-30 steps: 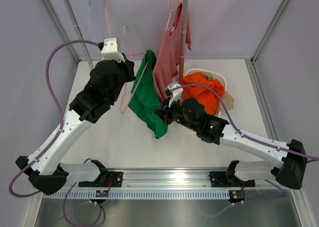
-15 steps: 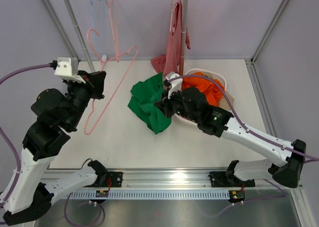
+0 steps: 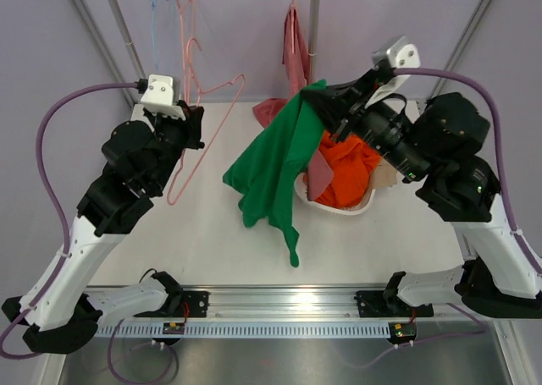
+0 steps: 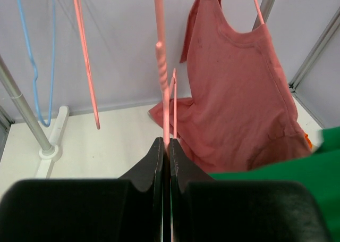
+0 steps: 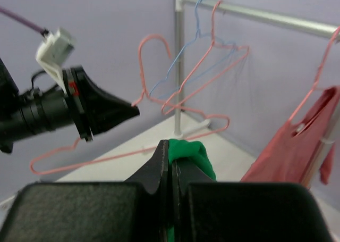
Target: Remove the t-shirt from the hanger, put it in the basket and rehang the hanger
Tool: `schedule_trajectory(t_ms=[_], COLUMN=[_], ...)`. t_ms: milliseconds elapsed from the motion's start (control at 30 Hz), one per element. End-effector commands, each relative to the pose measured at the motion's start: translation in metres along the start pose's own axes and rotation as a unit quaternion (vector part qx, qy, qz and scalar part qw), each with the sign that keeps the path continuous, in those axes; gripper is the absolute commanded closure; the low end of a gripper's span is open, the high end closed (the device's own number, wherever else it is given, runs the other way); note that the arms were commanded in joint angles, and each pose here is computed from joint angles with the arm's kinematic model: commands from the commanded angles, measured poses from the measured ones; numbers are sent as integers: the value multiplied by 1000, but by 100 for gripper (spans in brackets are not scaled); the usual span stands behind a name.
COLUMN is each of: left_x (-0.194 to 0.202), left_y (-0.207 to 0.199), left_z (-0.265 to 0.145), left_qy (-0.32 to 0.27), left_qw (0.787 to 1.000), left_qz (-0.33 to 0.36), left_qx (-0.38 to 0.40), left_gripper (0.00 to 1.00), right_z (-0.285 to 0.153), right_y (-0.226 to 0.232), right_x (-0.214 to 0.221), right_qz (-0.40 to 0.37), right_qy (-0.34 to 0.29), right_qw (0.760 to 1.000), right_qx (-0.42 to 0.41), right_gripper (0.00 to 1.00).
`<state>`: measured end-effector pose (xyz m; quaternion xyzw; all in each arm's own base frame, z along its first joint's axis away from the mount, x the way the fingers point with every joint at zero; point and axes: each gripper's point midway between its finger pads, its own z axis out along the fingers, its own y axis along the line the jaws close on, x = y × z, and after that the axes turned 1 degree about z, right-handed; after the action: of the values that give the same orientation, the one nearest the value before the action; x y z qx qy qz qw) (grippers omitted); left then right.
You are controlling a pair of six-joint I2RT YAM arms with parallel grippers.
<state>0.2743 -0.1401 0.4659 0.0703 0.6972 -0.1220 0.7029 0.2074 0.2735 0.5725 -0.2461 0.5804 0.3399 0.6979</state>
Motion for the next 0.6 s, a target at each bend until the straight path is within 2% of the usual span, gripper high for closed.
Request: schedule_trajectory(t_ms=[0,133,267,433,567], left_x=[-67,-85,-104,-122,-139], left_y=[-12,-23,-21,-16,-13], left_z=[0,14,19,20,23], left_qy=[-98,-125,-160,-179,-207], left_qw=[995,991,986,983,977], left_qz=[-11,17,26,39,54], left_qx=[32,46,33,15,-2], left_gripper=[100,100,100,100,100], right_z=[0,1,-1,-19,-37], right_y=[-25,-41,-63,-91,-116], right_x=[-32,-83,-115,-160,-195], right_qz=[-69,-107,-149,-188,-213], right_qy=[-24,-72,-104,-165,-226], right_qw=[996,986,970,942,910], right_qx=[55,101,161,223,276], right_gripper=[100,100,100,100,100])
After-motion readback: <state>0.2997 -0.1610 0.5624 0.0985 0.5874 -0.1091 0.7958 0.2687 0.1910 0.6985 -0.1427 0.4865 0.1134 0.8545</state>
